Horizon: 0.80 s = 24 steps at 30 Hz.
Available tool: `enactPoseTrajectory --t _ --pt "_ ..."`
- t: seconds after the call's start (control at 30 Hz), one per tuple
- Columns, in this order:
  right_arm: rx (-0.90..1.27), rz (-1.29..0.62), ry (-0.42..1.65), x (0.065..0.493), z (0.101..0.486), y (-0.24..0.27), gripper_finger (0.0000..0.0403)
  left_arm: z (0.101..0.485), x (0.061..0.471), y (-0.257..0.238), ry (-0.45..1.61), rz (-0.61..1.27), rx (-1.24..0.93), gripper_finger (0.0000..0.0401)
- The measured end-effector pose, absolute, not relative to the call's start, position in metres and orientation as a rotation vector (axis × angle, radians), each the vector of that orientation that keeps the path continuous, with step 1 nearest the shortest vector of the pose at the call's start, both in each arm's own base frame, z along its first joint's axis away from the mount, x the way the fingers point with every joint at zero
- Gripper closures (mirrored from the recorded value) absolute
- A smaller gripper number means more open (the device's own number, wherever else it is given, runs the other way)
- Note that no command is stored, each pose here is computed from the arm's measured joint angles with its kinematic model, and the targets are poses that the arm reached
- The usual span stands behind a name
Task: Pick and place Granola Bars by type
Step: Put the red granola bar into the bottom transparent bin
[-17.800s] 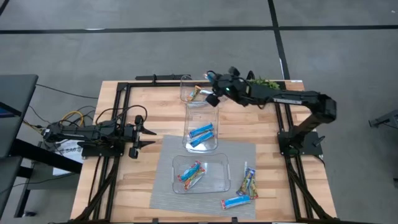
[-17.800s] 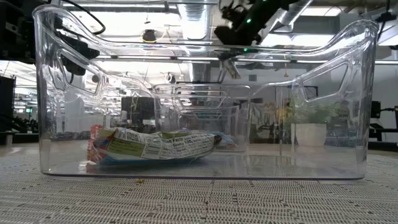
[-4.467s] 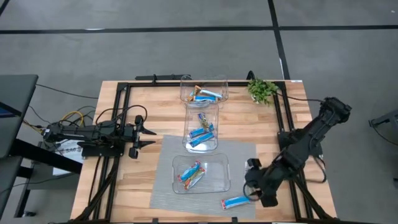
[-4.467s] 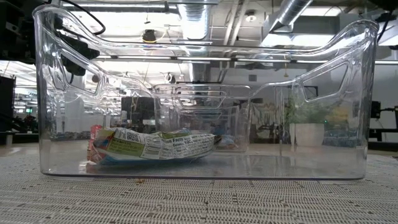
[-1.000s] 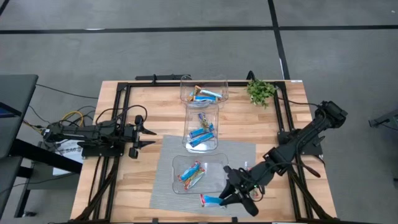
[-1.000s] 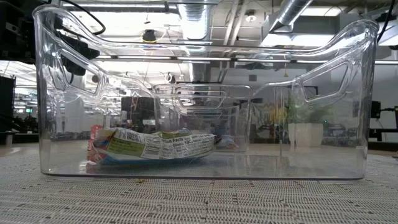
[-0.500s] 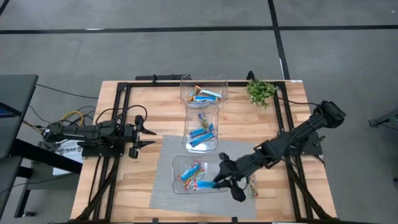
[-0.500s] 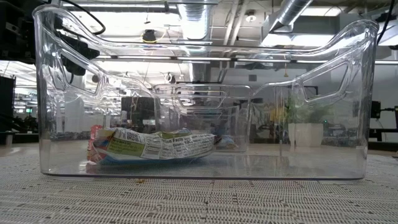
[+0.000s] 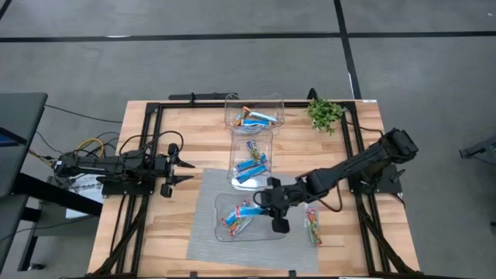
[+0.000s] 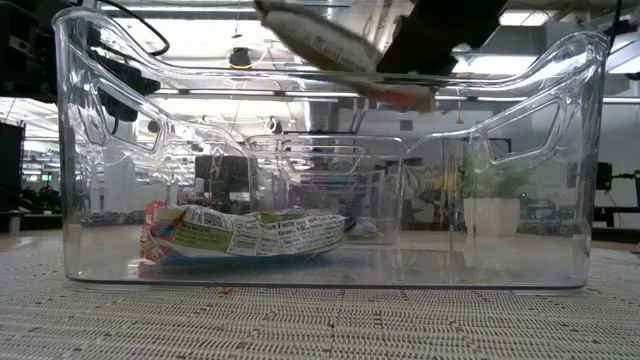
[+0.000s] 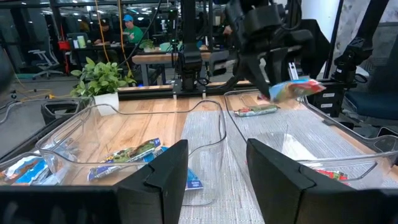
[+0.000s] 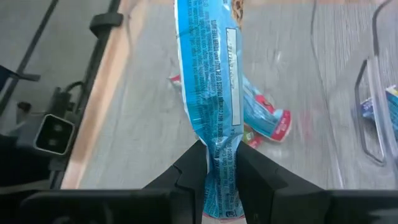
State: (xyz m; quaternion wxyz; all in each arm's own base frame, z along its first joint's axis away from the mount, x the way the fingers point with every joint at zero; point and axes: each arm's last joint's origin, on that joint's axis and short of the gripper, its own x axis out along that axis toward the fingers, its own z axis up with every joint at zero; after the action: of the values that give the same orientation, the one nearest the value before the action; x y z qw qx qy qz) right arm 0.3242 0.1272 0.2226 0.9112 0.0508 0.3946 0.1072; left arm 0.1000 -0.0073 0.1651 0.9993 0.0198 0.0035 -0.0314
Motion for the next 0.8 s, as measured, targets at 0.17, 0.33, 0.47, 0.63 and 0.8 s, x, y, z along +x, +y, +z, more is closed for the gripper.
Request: enactPoseTrajectory --t 0.17,0.33,0.47,0.63,0.8 --pt "0.097 0.194 0.877 0.329 0.207 0.123 0.0335 0.165 0.1 -0.007 0.007 -0.063 0.039 0.0243" --pt "0.097 0.204 0.926 0.329 0.2 0.123 0.0335 0.165 0.1 -0.007 0.007 -0.062 0.045 0.0243" --pt "0.122 0.26 0.955 0.327 0.199 0.124 0.0318 0.165 0.1 -0.007 0.007 -0.063 0.038 0.0243" --pt "0.131 0.256 0.962 0.327 0.199 0.124 0.0275 0.165 0.1 -0.007 0.007 -0.063 0.043 0.0243" --pt "0.176 0.233 0.966 0.327 0.199 0.124 0.0241 0.165 0.1 -0.007 0.007 -0.063 0.043 0.0243"
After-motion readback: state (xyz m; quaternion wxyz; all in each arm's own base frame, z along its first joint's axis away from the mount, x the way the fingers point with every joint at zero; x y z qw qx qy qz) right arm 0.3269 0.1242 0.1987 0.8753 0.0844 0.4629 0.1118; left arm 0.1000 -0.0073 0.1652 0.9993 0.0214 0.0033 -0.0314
